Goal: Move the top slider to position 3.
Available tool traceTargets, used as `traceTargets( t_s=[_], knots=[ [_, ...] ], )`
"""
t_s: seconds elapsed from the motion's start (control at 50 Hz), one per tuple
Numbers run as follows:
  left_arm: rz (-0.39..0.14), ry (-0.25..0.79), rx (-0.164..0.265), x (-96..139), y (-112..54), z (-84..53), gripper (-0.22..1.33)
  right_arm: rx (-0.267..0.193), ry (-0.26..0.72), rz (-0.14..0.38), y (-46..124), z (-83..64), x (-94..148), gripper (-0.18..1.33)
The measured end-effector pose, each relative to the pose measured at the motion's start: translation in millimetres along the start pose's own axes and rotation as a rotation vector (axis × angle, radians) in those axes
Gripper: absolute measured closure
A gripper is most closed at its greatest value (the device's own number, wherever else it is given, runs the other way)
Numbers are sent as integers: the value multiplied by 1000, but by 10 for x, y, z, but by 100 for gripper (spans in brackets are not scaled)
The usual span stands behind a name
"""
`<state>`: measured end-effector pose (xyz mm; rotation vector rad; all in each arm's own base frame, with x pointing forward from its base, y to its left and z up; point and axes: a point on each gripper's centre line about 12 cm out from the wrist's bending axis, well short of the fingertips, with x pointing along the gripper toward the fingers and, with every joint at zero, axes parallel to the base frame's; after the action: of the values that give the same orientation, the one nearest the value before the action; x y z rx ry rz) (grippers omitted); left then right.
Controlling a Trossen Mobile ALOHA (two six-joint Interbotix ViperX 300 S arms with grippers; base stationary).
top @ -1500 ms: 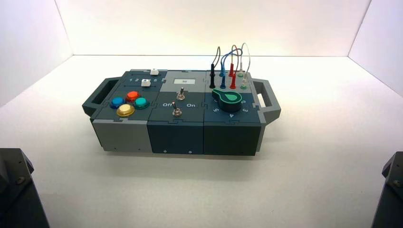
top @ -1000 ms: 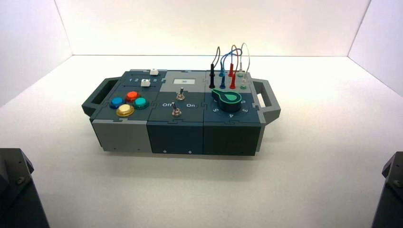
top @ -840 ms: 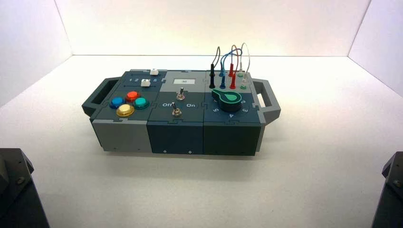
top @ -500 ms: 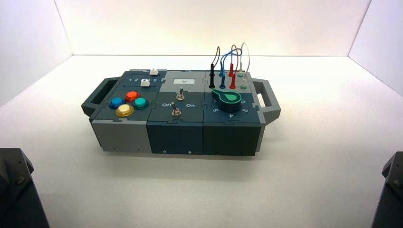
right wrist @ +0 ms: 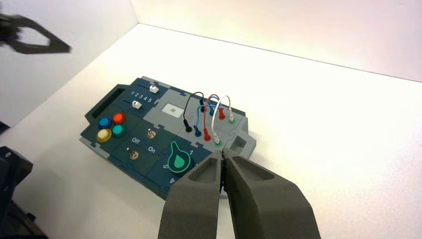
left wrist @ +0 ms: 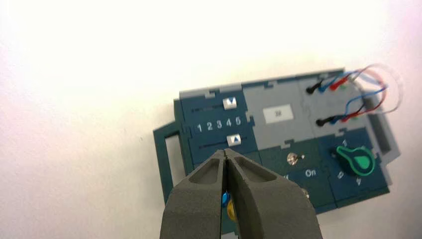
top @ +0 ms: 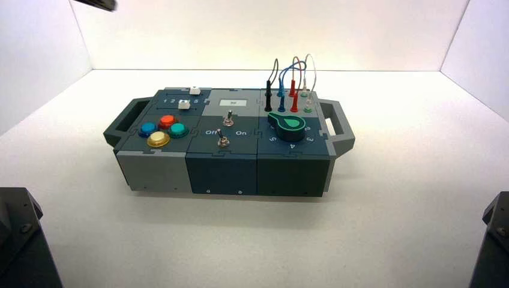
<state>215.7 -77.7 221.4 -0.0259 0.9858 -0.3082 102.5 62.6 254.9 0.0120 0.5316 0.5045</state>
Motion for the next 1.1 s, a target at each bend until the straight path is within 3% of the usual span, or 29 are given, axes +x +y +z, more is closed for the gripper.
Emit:
traceTargets(
  t_s=[0.3, 0.54, 1.1],
  knots=[
    [-13, 195, 36, 400, -120, 20, 128, -2, 0, -2, -2, 0, 0, 129],
    [-37, 215, 91, 641, -302, 88, 128, -3, 1, -3, -4, 0, 3, 129],
    [-25, 292, 112, 1189, -368, 216, 128, -3, 0, -3, -4, 1, 3, 129]
  ],
)
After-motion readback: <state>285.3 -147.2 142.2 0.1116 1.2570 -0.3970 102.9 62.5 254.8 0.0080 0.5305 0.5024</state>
